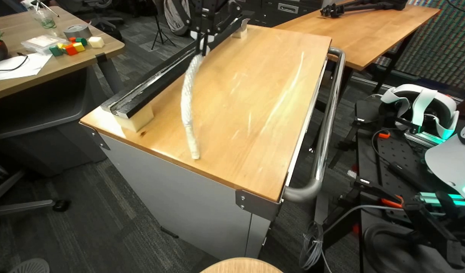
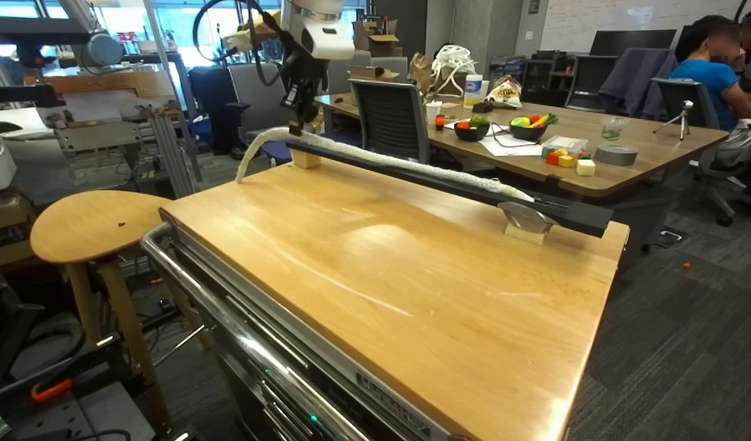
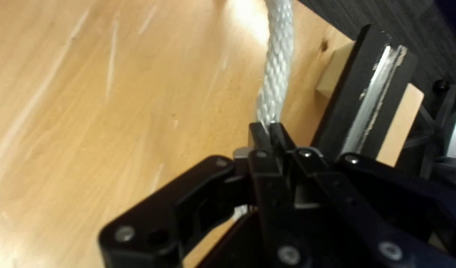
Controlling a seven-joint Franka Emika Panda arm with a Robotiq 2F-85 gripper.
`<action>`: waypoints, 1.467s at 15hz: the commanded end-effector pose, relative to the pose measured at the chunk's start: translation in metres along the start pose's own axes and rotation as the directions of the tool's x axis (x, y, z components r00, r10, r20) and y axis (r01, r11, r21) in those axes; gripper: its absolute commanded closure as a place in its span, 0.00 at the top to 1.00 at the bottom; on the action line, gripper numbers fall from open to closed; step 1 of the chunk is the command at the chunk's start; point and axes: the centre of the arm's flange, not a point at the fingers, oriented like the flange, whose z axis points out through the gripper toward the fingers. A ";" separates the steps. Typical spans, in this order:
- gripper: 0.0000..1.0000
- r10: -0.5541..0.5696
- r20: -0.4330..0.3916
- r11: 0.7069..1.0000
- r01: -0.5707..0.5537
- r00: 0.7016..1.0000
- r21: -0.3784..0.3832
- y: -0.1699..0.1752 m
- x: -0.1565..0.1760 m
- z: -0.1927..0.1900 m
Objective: Put the white rope on the table
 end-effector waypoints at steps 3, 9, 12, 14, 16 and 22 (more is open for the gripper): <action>0.02 0.094 0.059 0.995 -0.092 0.994 -0.027 0.111 0.032 0.002; 0.33 0.031 0.033 0.996 -0.033 0.999 0.086 0.152 0.074 -0.047; 0.55 -0.088 -0.040 0.983 0.093 0.995 0.161 0.154 0.079 -0.088; 0.70 -0.151 -0.097 0.964 0.168 0.984 0.205 0.148 0.079 -0.114; 0.85 -0.181 -0.213 0.953 0.225 0.960 0.201 0.141 0.091 -0.135; 1.00 -0.189 -0.341 0.948 0.261 0.921 0.180 0.136 0.111 -0.149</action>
